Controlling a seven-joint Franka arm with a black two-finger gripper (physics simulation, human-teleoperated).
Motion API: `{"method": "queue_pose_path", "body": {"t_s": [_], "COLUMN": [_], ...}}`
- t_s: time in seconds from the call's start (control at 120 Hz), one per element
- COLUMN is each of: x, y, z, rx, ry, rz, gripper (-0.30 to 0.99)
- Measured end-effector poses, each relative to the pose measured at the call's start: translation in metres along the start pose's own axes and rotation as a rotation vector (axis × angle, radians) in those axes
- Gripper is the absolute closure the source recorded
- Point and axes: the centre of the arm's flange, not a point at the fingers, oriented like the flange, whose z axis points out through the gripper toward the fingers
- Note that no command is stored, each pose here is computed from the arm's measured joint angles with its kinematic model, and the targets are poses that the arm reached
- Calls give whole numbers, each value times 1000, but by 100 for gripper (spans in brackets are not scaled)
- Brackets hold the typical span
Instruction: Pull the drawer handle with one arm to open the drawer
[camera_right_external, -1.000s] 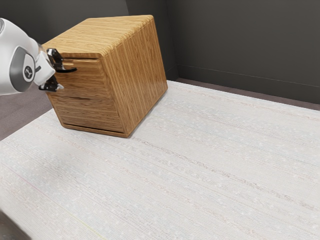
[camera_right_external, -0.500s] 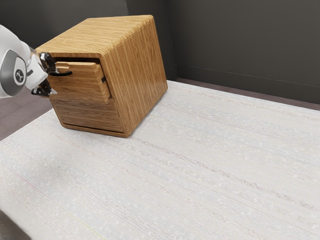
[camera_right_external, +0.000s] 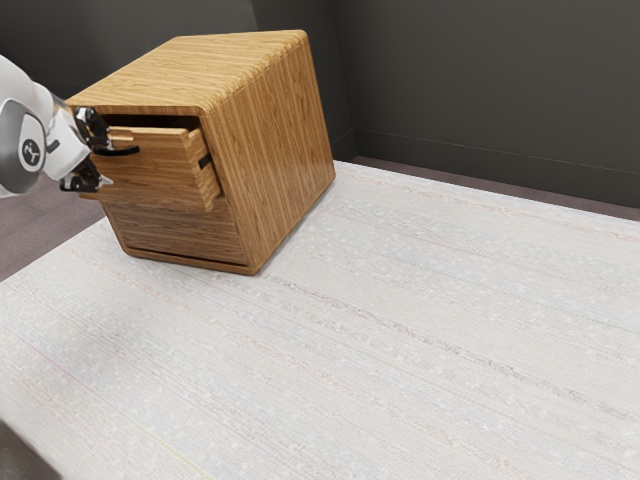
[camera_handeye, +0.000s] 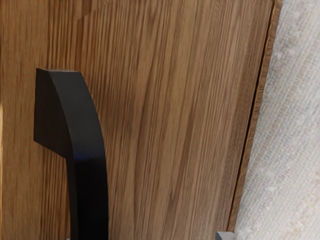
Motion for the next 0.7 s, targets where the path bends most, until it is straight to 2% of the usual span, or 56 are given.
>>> {"method": "queue_pose_path", "body": {"t_s": [0.317, 0.442, 0.7], "x": [-10, -12, -2], "y": [19, 24, 36], "z": [-23, -29, -47], "rx": [-6, -7, 2], "ry": [9, 14, 52], "rz": [-9, -14, -11], "gripper": [53, 49, 49]}}
